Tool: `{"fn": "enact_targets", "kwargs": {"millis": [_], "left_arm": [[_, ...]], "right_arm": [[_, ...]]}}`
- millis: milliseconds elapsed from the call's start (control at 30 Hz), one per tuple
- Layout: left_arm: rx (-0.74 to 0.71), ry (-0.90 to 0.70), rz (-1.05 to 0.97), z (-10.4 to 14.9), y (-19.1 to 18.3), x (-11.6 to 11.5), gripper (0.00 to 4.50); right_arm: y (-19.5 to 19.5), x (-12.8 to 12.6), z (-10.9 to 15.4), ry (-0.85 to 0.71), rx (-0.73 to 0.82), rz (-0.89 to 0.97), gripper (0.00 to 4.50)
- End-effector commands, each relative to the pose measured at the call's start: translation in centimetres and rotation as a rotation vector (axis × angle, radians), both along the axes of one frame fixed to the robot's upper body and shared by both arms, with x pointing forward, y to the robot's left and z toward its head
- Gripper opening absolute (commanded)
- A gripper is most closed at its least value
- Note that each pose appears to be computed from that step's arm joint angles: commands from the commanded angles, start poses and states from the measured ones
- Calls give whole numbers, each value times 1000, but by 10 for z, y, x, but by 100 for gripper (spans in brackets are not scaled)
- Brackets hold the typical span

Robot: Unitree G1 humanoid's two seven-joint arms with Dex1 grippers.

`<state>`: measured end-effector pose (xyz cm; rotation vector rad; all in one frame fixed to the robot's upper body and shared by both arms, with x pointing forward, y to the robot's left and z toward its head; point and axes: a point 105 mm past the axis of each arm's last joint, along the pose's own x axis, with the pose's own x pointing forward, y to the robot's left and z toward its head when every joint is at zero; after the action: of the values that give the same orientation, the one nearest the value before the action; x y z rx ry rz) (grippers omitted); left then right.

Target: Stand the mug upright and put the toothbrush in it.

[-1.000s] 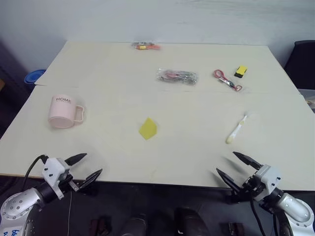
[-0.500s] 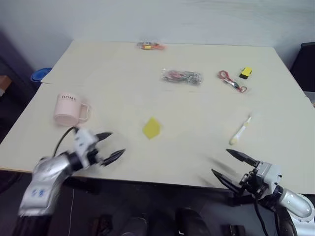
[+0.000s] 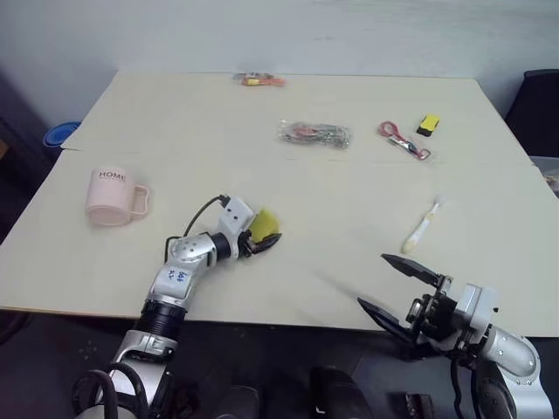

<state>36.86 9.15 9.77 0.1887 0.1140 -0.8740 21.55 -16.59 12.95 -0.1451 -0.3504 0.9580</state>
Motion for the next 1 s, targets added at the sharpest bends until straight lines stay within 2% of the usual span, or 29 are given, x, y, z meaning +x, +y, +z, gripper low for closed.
{"fn": "enact_targets", "kwargs": {"millis": [33,100,200,267,400,467,567,800,1000], "left_arm": [[-76,-60,74,13,23,-3,230],[-160,-151,163,31,53,-12,225],[-190,-284,377,44,110,-36,224],[-164,-279,622,35,163,-59,224],[-138,-198,1033,12,243,-105,224],[-121,-151,1162,2,267,-123,224],[-83,-118,1314,-5,303,-132,224],[-131,-98,1403,5,346,-115,224],[-122,-95,1333,6,344,-104,410]], "right_arm": [[6,1,1,-39,12,43,450],[13,4,2,-47,18,87,450],[24,6,6,-63,31,166,450],[34,6,12,-80,44,235,450],[49,10,18,-89,46,318,450],[53,13,18,-88,42,335,450],[54,19,14,-69,25,340,450],[48,30,14,-34,16,309,450],[41,30,13,-17,14,260,450]]}}
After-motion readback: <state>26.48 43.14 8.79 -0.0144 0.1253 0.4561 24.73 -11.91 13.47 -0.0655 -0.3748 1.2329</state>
